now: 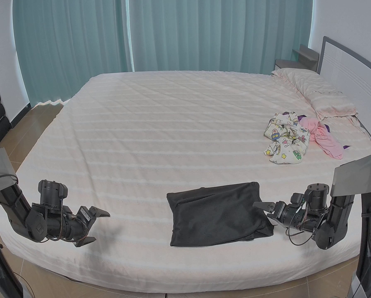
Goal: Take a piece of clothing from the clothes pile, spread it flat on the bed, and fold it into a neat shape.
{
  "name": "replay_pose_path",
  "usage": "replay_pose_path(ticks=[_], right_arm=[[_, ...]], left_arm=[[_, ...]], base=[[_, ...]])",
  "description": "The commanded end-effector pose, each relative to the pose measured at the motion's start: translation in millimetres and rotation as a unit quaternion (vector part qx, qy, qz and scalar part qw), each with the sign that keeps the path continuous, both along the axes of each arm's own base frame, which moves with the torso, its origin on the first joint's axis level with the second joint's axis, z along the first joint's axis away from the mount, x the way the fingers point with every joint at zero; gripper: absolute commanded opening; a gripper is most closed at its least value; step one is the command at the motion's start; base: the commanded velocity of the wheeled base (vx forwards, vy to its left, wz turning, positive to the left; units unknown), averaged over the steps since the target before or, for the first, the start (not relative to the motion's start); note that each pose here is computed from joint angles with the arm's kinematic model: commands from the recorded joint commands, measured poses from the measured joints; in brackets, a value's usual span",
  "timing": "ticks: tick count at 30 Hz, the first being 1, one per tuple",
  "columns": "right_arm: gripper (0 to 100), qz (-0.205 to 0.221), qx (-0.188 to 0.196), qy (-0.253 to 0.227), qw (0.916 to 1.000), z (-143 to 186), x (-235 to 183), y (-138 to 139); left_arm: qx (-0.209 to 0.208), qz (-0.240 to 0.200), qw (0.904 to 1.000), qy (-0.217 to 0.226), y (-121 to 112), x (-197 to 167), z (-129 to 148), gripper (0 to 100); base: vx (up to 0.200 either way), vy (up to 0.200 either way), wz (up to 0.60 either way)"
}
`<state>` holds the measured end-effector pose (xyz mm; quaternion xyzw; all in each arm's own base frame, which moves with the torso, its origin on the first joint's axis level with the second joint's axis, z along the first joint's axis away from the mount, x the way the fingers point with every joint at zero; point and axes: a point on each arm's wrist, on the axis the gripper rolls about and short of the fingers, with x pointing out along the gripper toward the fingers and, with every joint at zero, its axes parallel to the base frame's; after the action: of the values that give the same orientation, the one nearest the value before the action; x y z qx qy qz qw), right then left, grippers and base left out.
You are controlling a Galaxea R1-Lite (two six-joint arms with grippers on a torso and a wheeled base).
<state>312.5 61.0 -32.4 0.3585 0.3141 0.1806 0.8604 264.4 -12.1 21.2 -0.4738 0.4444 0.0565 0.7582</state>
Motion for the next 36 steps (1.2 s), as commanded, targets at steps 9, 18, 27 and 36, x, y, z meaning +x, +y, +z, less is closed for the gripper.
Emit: replay_pose_path(ticks=[9,18,27,36], right_arm=[[100,0.034,-0.007,0.014,0.9993,-10,-19,9],[100,0.037,-0.017,0.02,0.999,-18,-18,9],[0,0.033,-0.023,0.028,0.9988,-17,-26,6],[0,0.025,-0.041,0.027,0.9984,-9,-37,-7]], left_arm=[[0.0,0.0,1.0,0.001,0,0,0,100],[0.0,0.0,1.0,0.001,0,0,0,100],[0.0,0.0,1.0,0.0,0,0,0,100],[0.0,0.0,1.0,0.0,0,0,0,100]], base=[[0.0,0.0,0.0],[0.0,0.0,0.0],[0.0,0.0,0.0],[0.0,0.0,0.0]])
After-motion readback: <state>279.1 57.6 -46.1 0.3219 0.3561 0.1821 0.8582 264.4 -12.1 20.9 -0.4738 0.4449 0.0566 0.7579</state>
